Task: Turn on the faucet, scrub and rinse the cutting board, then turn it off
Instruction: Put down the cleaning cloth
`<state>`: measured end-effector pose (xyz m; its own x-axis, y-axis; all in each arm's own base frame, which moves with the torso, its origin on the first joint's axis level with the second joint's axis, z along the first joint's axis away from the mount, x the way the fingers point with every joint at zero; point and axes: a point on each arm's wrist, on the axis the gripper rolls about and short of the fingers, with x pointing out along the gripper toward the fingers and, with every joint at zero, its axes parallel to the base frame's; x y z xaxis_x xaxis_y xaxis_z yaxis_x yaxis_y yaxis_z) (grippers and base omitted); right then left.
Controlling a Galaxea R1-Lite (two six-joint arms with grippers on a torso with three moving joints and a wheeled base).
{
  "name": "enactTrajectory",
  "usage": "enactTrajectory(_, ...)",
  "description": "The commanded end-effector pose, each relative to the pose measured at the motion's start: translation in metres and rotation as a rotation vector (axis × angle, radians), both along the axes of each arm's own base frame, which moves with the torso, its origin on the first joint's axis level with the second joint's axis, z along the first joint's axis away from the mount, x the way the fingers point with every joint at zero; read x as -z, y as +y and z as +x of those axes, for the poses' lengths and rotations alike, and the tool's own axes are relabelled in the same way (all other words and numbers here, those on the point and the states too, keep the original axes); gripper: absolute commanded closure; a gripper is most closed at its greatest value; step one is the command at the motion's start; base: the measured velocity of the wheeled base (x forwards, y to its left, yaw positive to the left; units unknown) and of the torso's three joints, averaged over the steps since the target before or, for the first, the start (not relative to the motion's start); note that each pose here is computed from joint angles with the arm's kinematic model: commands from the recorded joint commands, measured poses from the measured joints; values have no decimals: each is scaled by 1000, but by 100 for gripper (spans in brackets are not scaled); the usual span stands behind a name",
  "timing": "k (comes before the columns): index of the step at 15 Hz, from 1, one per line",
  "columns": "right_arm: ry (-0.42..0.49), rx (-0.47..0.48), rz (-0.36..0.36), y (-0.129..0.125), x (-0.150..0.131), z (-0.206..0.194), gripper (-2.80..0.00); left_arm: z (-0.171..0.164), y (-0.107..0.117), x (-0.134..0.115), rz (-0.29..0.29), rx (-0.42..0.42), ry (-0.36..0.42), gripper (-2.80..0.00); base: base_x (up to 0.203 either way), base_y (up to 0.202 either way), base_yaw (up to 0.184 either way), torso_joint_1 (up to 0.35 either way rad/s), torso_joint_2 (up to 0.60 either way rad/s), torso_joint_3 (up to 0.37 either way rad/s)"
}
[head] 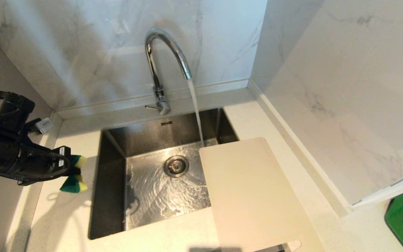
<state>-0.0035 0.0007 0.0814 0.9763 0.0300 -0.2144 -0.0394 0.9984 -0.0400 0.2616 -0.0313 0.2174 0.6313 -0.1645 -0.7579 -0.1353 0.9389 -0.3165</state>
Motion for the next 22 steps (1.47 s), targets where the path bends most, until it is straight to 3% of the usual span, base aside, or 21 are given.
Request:
enactTrajectory(1, -93, -23, -1, 0, 2, -8, 0, 2, -1, 3, -1, 3, 14, 0, 0, 0, 0, 0, 0, 0)
enactTrajectory(4, -222, -13, -22, 0, 7, -20, 0, 2, -1, 4, 0, 4, 16, 0, 0, 0, 0, 0, 0, 0)
enactTrajectory(6, -207, -9, -29, 0, 7, -19, 0, 7, -2, 9, 5, 3, 35, 0, 0, 0, 0, 0, 0, 0)
enactTrajectory(9, -210, 28, 45, -1, 7, -19, 0, 10, -2, 9, 20, 1, 36, 0, 0, 0, 0, 0, 0, 0)
enactTrajectory(15, -211, 29, 45, -1, 6, -19, 0, 8, -1, 8, 61, -9, 69, 0, 0, 0, 0, 0, 0, 0)
enactTrajectory(17, -211, 29, 45, -1, 6, -19, 0, 2, 3, 14, 145, 1, 140, 0, 0, 0, 0, 0, 0, 0)
enactTrajectory(22, -209, 27, 45, -1, 7, -19, 0, 0, 26, 59, 167, -40, 328, 0, 0, 0, 0, 0, 0, 0)
